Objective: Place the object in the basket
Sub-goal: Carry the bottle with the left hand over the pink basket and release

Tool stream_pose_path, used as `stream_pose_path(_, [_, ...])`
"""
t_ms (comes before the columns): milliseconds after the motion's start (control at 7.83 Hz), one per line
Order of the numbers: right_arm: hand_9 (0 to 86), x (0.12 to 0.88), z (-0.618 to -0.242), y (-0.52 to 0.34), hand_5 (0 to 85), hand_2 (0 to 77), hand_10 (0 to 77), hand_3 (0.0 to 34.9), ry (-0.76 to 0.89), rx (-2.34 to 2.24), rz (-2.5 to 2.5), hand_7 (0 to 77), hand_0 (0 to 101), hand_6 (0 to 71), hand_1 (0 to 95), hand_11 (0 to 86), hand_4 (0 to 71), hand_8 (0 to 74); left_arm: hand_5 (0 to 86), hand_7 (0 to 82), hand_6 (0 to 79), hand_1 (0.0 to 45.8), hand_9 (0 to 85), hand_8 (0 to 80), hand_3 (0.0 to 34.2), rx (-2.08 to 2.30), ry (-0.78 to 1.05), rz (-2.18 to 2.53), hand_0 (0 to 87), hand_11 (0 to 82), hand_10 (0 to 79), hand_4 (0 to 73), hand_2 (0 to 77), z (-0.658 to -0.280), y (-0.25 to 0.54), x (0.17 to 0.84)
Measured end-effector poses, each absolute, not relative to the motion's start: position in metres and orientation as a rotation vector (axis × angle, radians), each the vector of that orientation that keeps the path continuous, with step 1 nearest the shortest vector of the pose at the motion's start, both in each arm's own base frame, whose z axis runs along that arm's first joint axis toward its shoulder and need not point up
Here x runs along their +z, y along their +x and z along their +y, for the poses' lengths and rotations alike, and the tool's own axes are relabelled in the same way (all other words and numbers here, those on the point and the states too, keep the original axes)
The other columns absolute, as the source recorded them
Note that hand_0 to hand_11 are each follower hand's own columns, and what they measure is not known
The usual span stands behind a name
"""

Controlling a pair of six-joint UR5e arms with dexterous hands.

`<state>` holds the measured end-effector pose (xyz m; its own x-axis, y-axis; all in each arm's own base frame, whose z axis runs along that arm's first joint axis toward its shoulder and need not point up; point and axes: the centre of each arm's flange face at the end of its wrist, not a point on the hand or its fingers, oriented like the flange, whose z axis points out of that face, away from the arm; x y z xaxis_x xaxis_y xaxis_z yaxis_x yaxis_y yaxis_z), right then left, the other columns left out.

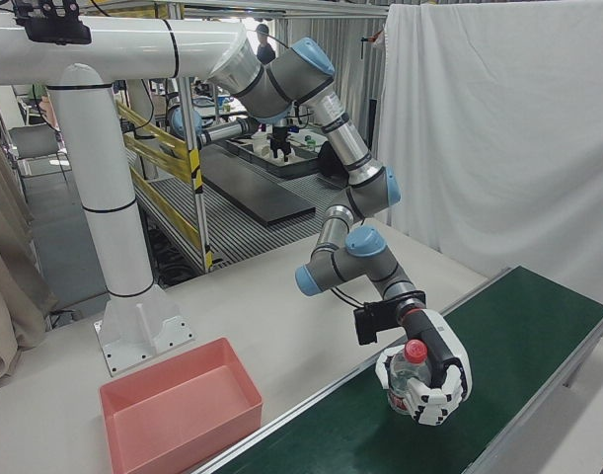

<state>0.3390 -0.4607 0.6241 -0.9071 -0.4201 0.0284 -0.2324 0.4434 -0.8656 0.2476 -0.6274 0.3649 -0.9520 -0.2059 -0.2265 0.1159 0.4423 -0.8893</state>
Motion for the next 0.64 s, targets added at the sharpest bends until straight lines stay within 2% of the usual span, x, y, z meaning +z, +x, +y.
stream_pose_path(128, [0.0,0.624,-0.461,0.339,0.0,0.5,0.0,0.1,-0.573,-1.455,2.502,0.5,0,0.0,0.0,0.0,0.5,0.0,62.7,61.6,60.5,6.0,60.0,66.0,1.6,-1.505,-0.073,2.41,80.4,60.0,59.4,46.9,49.6,-0.627,0.243,0.351])
stream_pose_path(255, [0.0,0.624,-0.461,0.339,0.0,0.5,0.0,0.1,-0.573,-1.455,2.502,0.5,0,0.0,0.0,0.0,0.5,0.0,62.7,61.6,60.5,6.0,60.0,66.5,0.4,-1.49,-0.077,2.427,80.2,60.0,59.4,46.9,49.6,-0.621,0.238,0.333])
stream_pose_path(638, [0.0,0.624,-0.461,0.339,0.0,0.5,0.0,0.2,-0.573,-1.455,2.502,0.5,0,0.0,0.0,0.0,0.5,0.0,62.7,61.6,60.5,6.0,60.0,67.1,0.3,-1.415,-0.148,2.472,80.3,60.0,59.4,46.9,49.6,-0.569,0.236,0.274])
